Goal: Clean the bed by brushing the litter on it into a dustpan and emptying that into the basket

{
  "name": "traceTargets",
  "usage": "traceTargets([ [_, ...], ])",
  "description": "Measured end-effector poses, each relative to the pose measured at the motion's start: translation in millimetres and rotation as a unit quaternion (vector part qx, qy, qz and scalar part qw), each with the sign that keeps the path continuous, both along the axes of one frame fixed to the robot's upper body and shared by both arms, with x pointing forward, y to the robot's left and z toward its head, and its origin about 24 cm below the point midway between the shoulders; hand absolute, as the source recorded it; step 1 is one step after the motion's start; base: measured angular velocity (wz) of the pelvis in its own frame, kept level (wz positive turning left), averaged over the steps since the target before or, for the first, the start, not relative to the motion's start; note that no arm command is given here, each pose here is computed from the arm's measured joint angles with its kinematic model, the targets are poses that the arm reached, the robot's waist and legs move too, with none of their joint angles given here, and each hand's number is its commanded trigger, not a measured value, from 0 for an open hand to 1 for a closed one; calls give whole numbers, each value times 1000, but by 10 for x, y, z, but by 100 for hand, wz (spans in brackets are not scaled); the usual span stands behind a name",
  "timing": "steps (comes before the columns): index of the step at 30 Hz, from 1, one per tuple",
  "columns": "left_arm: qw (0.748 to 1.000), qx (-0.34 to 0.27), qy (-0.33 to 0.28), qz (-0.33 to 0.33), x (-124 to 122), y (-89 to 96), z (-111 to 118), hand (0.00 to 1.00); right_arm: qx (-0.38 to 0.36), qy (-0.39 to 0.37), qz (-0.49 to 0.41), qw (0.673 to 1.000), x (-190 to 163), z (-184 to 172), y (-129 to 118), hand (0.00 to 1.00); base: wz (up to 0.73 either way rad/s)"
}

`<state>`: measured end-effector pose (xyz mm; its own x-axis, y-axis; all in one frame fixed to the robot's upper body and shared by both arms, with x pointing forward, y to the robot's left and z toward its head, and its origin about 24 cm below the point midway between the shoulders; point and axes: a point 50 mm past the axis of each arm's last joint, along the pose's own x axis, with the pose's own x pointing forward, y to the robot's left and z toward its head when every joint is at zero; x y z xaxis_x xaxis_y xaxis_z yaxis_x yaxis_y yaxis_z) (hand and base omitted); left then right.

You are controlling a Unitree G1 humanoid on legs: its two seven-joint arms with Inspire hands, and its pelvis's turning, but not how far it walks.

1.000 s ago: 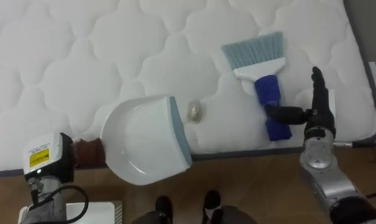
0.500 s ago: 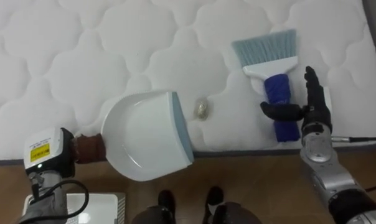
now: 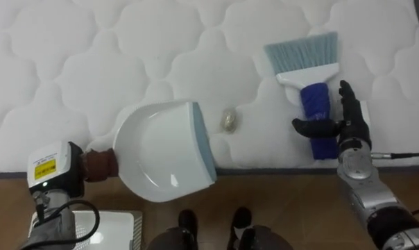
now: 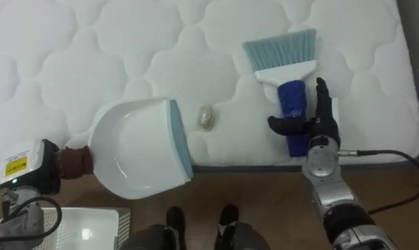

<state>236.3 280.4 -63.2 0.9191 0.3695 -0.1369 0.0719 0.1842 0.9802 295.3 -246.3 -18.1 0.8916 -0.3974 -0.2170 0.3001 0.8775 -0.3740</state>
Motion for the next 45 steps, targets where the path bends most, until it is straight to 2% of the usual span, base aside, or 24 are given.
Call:
traceTargets([
  [9,1000,1,-13,-11,72,-74,42,100,-50,42,4,998,-14,-74,-115,0,6],
  [15,1000,1,3,-11,58,-78,16,100,-63,66,8,996,-62,-118,-202,0,9],
  [16,1000,0,4,-10,51,-77,11,100,-65,68,9,996,-56,-115,-202,56,5],
  [17,1000,1,4,-11,51,-77,11,100,-68,72,9,995,-61,-122,-205,100,5],
  [21,1000,1,4,-11,51,-77,12,100,-83,76,9,994,-65,-114,-234,100,2],
  [26,1000,3,2,-12,61,-86,19,100,-132,87,-8,987,-66,10,-499,100,4],
  [29,1000,6,2,-9,64,-84,24,100,-141,93,-19,985,-71,41,-571,100,4],
  [35,1000,8,3,-7,62,-78,24,100,-175,123,-4,977,-87,5,-576,100,0],
  [45,1000,13,4,-11,90,-95,35,100,-176,146,-2,973,-155,-84,-578,100,0],
])
